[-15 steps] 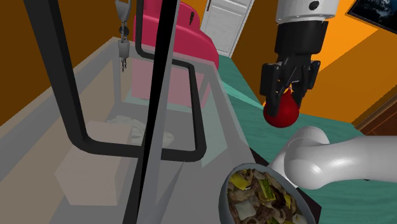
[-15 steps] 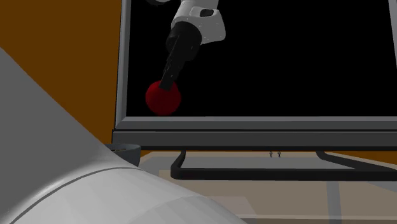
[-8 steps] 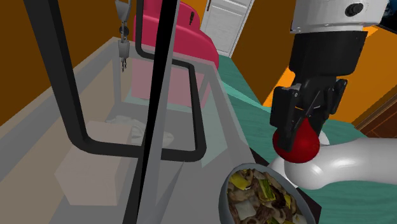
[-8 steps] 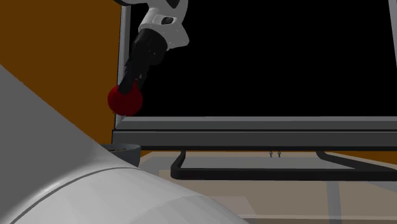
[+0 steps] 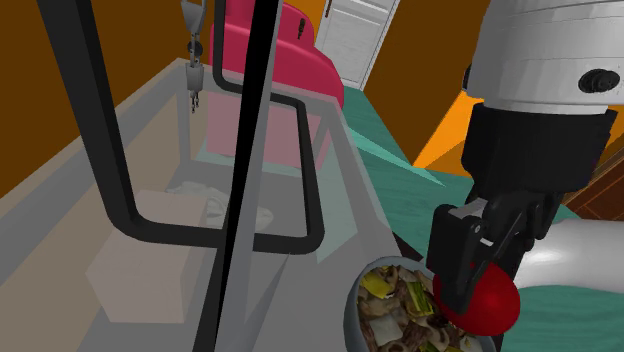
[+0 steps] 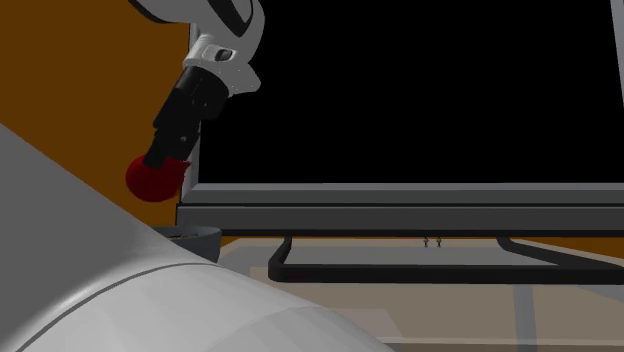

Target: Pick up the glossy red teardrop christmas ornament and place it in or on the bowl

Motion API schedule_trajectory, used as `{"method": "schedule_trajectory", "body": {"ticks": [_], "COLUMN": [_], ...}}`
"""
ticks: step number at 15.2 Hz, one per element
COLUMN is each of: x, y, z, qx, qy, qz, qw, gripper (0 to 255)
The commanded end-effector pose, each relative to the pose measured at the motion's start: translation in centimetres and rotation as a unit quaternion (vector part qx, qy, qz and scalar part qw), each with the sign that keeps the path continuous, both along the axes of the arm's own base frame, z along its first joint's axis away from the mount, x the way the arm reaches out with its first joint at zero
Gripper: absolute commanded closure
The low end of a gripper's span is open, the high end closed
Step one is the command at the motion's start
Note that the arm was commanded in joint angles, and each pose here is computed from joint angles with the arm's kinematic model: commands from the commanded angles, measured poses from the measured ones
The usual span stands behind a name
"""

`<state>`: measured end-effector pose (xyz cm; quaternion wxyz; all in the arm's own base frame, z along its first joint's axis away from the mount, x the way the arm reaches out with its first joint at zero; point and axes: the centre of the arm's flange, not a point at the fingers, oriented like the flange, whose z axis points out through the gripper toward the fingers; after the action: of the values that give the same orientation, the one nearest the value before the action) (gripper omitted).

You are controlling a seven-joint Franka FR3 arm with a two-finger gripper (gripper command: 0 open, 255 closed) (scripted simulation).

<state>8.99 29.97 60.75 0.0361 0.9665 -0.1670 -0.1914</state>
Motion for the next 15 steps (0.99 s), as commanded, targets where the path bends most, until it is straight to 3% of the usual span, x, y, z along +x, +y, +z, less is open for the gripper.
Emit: {"method": "schedule_trajectory", "body": {"ticks": [1, 7, 15], "x": [0.0, 0.0, 0.0], "y": [0.1, 0.1, 0.1], "z": [-1.1, -4.4, -4.4], "qx": [0.000, 0.000, 0.000], "qy": [0.000, 0.000, 0.000], "qz": [0.000, 0.000, 0.000], "qw": [1.0000, 1.0000, 1.0000], "gripper": [255, 255, 255]}}
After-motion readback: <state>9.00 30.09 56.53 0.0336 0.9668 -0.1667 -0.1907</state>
